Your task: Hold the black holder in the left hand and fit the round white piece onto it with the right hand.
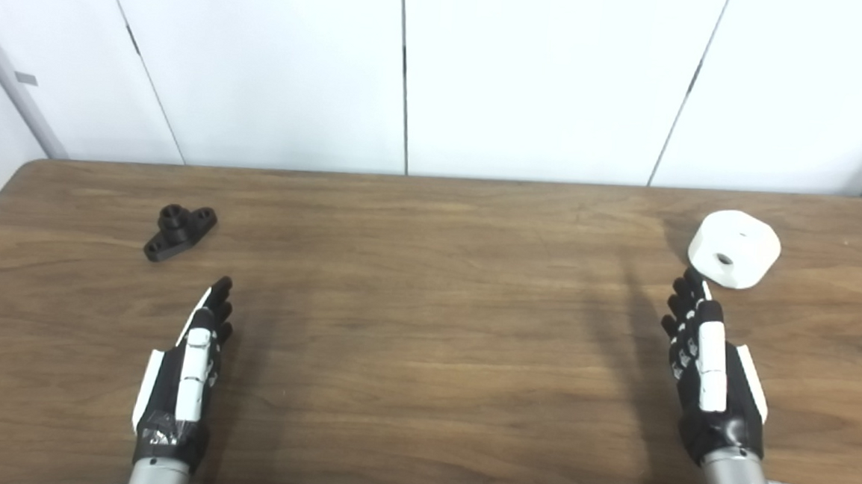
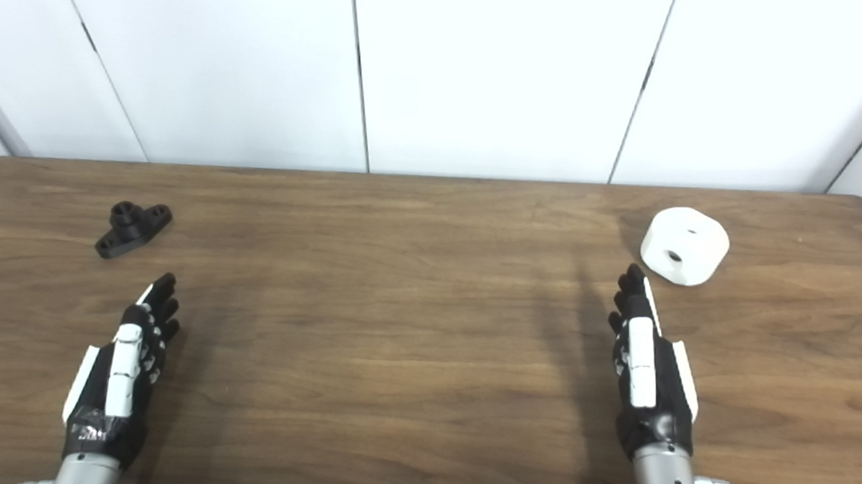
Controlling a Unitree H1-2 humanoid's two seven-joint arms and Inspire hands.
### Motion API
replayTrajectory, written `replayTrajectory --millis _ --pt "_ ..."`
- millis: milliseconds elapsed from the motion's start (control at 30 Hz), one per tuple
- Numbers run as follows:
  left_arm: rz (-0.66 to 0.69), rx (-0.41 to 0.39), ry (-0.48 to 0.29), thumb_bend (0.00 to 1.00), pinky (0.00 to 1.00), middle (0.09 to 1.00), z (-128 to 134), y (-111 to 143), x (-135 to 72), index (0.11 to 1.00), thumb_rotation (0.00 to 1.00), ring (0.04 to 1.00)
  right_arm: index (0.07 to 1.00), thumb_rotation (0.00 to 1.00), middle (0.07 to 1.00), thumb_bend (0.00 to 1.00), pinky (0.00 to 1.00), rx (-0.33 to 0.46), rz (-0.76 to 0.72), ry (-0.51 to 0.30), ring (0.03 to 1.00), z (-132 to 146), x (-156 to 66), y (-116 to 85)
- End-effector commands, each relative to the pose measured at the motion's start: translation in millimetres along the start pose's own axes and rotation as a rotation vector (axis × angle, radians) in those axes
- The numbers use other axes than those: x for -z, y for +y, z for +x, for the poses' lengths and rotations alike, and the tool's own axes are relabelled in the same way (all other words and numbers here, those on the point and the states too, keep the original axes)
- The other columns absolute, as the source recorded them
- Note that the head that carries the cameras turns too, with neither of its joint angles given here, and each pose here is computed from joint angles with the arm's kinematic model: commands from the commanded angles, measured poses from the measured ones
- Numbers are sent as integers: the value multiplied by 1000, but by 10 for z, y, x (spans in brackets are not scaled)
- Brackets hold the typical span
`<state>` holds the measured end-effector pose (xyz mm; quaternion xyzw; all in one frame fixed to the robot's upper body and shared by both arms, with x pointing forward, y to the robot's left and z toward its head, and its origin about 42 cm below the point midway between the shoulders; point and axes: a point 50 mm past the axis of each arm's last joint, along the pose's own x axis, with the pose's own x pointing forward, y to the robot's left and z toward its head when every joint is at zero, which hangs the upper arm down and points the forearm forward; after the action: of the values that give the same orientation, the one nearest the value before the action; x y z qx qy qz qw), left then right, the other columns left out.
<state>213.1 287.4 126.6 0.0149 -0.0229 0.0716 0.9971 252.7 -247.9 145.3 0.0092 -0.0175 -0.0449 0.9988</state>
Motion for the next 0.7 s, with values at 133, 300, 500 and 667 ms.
replayTrajectory --millis 133,300,500,667 --pt "11 6 -73 510 1000 1000 18 14 -114 973 1000 1000 997 1000 996 541 1000 -7 7 -92 1000 56 -150 20" --pt "6 5 -69 523 1000 1000 10 6 -117 969 1000 1000 998 1000 998 533 1000 -10 7 -93 1000 51 -137 7" --pt "17 -5 -64 533 1000 1000 -7 -52 -112 960 1000 1000 993 1000 995 556 1000 -5 5 -87 1000 37 -133 -48" --pt "7 -6 -76 513 1000 991 -34 -141 -58 943 1000 1000 1000 1000 1000 560 1000 -14 0 -78 1000 14 -87 -158"
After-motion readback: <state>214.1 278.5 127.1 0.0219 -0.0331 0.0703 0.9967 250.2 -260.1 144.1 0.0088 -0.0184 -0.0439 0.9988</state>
